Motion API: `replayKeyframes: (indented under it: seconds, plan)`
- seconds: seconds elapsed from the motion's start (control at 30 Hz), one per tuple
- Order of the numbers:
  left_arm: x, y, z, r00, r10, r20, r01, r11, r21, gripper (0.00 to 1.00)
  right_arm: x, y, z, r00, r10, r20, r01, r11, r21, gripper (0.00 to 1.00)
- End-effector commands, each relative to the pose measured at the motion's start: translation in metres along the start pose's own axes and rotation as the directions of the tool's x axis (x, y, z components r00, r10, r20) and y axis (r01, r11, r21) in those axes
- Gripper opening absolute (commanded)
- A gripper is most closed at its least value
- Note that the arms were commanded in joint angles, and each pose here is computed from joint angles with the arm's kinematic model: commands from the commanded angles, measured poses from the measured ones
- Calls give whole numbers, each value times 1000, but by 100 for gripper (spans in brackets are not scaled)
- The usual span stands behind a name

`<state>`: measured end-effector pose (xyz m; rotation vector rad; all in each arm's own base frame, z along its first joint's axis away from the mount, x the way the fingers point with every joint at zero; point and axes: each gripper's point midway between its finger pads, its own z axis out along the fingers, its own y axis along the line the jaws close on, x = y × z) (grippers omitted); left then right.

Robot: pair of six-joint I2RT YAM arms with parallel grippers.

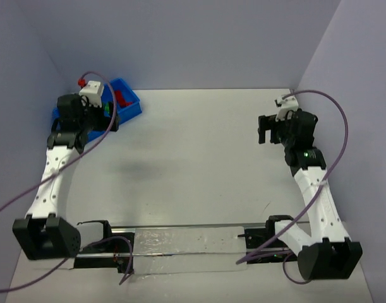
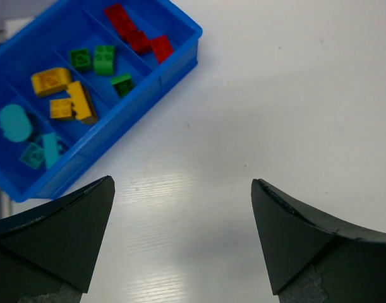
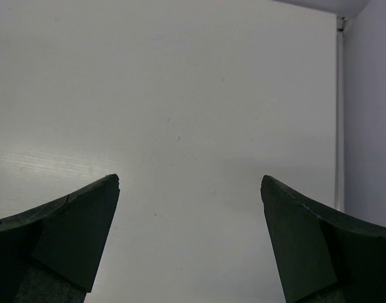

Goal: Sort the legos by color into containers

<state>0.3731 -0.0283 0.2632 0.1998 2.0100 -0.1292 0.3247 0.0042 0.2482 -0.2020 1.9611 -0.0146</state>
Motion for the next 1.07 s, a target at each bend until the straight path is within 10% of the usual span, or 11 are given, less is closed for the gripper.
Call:
replayKeyframes:
  seconds: [0.0, 0.6, 1.03]
  plan:
    - [1, 11, -34, 982, 132, 138, -114, 985, -127, 99, -12, -16, -27, 981, -115, 158, 98, 988, 116, 100]
    - [71, 38, -109, 884, 363, 294, -219, 878, -425, 99, 27, -27, -101, 816, -386, 431, 213, 893, 397, 100]
    - [79, 41, -119, 880, 341, 329, -170, 875, -454, 99, 29, -22, -105, 803, -403, 438, 237, 891, 387, 100]
